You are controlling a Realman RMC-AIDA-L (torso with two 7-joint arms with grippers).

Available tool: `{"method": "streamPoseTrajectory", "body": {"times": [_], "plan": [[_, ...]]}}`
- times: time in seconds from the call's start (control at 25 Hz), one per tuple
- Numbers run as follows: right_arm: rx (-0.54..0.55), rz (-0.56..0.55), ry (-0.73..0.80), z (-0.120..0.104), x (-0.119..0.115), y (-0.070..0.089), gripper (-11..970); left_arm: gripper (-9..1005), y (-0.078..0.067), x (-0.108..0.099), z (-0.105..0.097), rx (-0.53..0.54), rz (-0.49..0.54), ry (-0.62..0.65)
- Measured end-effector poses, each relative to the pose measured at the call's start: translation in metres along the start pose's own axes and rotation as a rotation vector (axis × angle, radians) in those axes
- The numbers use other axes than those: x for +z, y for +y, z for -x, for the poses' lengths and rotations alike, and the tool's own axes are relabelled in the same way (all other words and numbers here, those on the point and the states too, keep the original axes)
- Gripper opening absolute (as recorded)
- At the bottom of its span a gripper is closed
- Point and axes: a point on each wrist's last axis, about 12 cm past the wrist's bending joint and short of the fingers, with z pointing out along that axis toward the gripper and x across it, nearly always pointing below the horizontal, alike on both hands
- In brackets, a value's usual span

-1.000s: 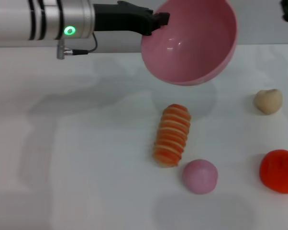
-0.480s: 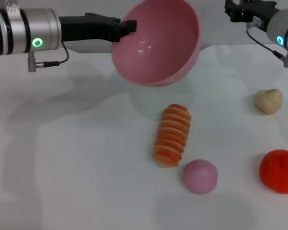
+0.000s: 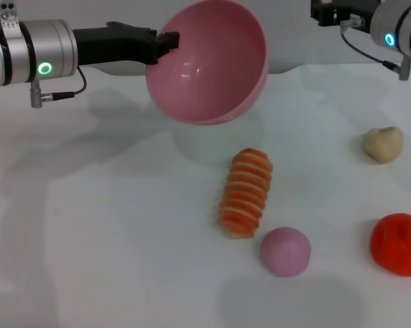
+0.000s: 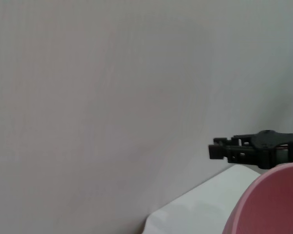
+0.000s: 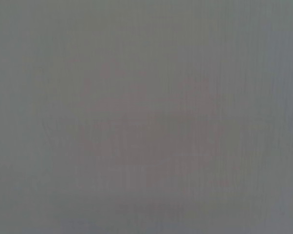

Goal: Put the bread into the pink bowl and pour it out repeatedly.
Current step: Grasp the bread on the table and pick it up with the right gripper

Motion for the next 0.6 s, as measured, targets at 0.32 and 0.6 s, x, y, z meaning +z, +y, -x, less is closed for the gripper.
{"method": "streamPoseTrajectory", "body": {"times": [0.32,0.6], "plan": [[0.004,0.251,0.173,0.009,-0.011,0.0,385,50,0.014,-0.01,-0.001,0.02,0.056,0.015],[-0.062,0.43,0.335,0.012,-0.02,0.025,386,50,0.021,-0.02,-0.012,0.005,0.083,0.055]]}}
